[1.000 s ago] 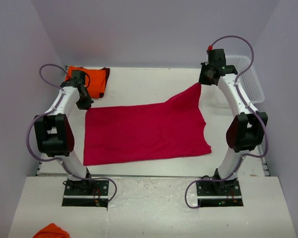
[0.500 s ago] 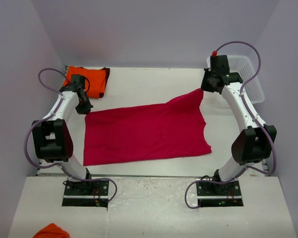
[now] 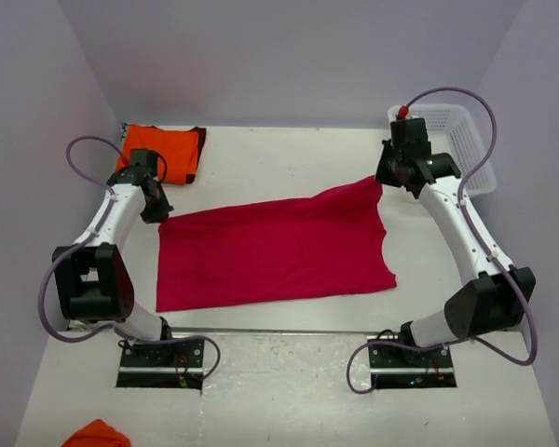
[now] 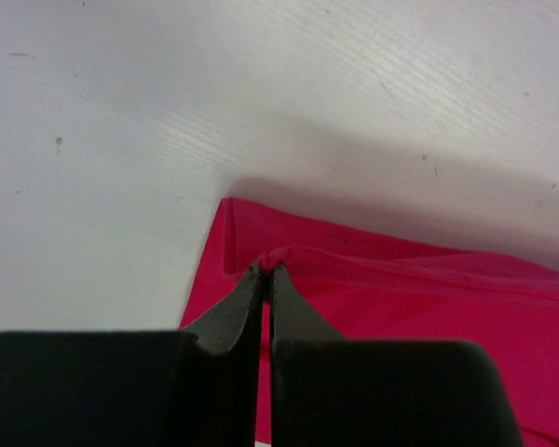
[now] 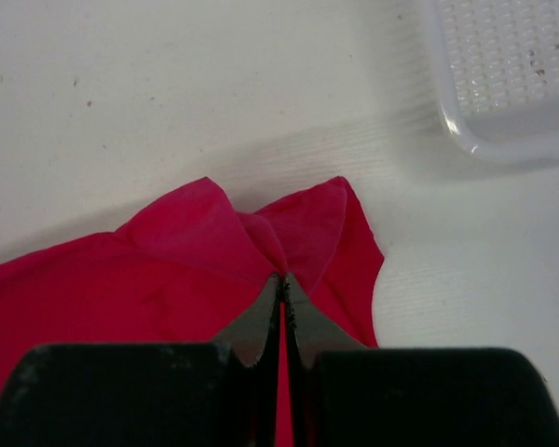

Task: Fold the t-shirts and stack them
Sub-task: Grap the side of the flattened tshirt furthest away from the robot with both arms, then fold the other side of the tshirt into a rectangle

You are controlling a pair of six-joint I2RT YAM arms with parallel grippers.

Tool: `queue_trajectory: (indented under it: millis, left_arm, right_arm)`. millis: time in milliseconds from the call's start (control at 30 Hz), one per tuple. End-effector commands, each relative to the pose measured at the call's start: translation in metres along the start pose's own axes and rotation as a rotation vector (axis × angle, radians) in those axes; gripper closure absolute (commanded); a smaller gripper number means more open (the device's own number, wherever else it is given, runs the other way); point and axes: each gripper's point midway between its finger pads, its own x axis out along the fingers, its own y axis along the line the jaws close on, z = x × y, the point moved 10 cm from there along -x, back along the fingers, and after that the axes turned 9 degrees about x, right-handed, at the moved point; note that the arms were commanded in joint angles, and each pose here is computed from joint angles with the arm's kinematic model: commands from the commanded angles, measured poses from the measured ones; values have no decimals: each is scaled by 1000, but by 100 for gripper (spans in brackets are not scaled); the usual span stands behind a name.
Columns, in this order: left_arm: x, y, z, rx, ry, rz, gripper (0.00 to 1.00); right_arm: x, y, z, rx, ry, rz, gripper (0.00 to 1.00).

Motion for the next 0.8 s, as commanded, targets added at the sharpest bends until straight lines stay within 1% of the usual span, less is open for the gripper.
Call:
queue_trajectory:
  millis: [0,233,267,467,767]
  left_arm:
    - [-10,3,-4,-26,-25,20,100]
    - [-11,7,-16,-37,3,56,100]
    - [-10,8,-18,-35,11,61,100]
    - [-13,6,-23,-35,10,64,100]
    - [-15,3,-37,-44,66,74,100]
  right_arm:
    - [-15,-7,-7,23,-25,-39,100]
    - [-22,-14,-30,17,4,-60,100]
    - [-27,-15,-31,24,-7,-54,100]
    - [-30,-24,-54,28,16,-77,100]
    - [-44,-36,-75,48,22,-75,100]
